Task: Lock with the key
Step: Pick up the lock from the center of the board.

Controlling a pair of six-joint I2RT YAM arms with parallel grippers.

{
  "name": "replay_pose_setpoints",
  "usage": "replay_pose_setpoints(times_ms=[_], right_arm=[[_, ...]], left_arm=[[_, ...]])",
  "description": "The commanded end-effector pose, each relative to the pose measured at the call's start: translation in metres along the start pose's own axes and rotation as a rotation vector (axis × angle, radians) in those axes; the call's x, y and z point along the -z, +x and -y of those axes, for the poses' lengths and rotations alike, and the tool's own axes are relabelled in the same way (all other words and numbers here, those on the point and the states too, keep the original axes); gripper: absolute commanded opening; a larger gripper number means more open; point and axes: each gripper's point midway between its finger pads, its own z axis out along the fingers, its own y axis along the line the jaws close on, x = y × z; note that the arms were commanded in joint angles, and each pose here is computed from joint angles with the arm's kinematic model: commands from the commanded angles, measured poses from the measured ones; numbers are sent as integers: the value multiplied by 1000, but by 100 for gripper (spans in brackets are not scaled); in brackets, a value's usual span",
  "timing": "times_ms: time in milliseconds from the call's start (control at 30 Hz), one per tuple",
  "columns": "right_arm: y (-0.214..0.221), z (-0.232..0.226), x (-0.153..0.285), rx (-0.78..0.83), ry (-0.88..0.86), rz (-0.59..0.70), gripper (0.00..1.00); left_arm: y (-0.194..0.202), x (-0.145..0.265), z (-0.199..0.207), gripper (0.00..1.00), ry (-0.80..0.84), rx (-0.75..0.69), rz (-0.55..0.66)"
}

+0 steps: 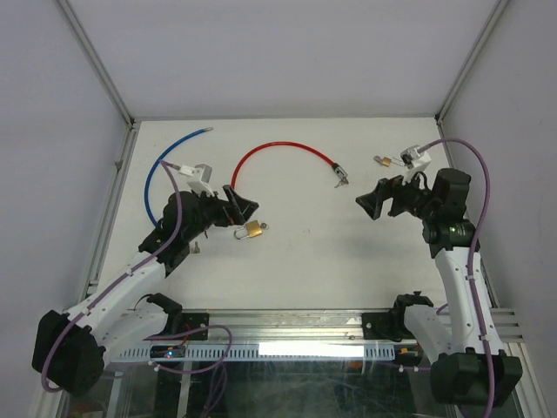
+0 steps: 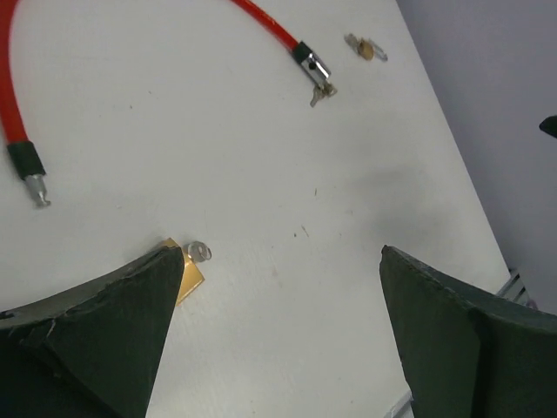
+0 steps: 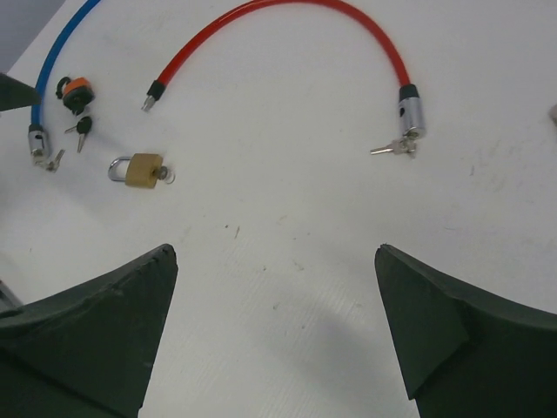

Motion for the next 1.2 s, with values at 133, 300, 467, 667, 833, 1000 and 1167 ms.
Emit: replay_pose_setpoints(times_ms=[133,300,467,667,833,1000,1167], right_arm=[[10,-34,1,148,-272,76,99],[20,-35,0,183,-293,59,93],[21,-36,-1,198,-312,61,93],[21,-38,-1,207,-330,69,93],[22,-40,-1,200,-347,69,93],[21,-42,1,201,-356,72,93],[21,-44,1,197,-365,71,92]], left_arm=[[34,-26,6,99,-32,-68,-49],[54,-35,-11,99,-96,-85,-98],[70,-51,-37,98,-204,-146,-176],[73,-63,-61,86,-323,-231,-234],[71,-60,-70,65,-368,-257,-233],[72,-51,-81,47,-408,-260,-252],[81,-52,-71,45,-339,-274,-310]])
